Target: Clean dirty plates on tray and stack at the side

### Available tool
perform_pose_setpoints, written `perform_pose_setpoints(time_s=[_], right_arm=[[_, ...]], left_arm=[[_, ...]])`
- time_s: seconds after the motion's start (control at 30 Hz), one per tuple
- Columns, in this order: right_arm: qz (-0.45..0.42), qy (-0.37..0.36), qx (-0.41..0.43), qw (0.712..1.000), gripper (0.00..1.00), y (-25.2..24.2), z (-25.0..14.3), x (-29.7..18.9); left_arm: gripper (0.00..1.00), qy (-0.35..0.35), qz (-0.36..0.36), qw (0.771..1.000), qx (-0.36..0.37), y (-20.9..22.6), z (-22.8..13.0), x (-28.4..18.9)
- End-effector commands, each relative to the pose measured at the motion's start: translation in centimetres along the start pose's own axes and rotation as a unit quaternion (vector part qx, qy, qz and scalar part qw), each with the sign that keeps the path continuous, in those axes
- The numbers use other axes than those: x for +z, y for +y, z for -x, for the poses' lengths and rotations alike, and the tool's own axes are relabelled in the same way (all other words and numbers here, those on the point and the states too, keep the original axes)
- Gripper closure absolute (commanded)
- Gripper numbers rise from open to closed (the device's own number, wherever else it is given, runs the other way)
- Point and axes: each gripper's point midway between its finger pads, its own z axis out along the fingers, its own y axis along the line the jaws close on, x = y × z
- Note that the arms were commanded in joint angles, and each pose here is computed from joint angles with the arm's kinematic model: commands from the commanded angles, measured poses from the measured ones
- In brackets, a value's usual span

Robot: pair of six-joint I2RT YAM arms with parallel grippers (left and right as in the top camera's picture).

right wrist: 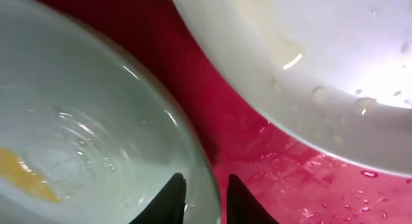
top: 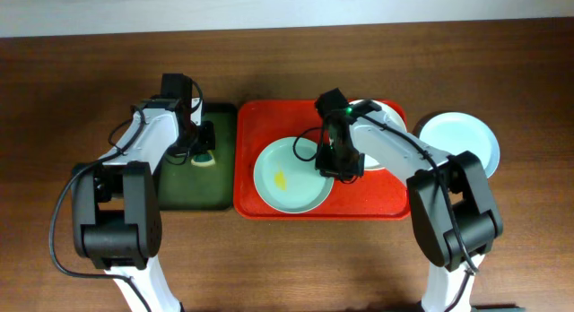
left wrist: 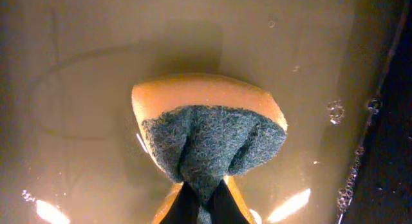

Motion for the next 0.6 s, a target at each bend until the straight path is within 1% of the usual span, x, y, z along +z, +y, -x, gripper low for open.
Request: perform_pose_setpoints(time_s=[0.0,0.1,0.17,0.27,0.33,0.47,0.57], right_arm=[[0.015,-0.009,-0.005,1.0,0.81,0.5,0.7,-1.1],[-0.01,-0.026,-0.005,1.0,0.86,-0.3,1.3,-1.1],[-0.011,-0.026,-0.005,1.0,0.89,-0.4,1.2,-1.0],[-0.016,-0.017,-0.004,1.0,0.96,-0.8,0.7,-0.5],[-0.02,-0.01,-0.002,1.0,0.96,-1.1,0.3,-0.4],[0.023,0.002,0.014,1.0,0.96,0.4,0.1,-1.1],[0.022,0.005,0.017,1.0,0.96,0.3,-0.1,-1.3]], left_arm=[[0.98,0.01,-0.002,1.0,0.007,0.0,-0.5,0.8],[0.98,0.01,-0.002,1.0,0.007,0.0,-0.5,0.8],[0.98,0.01,-0.002,1.0,0.007,0.0,-0.5,0.8],[0.97,0.01,-0.002,1.0,0.007,0.0,-0.5,0.8],[0.97,0.01,-0.002,1.0,0.007,0.0,-0.5,0.8],[0.97,0.01,-0.002,1.0,0.007,0.0,-0.5,0.8],[0.97,0.009,-0.003,1.0,0.007,0.0,-0.5,0.8]])
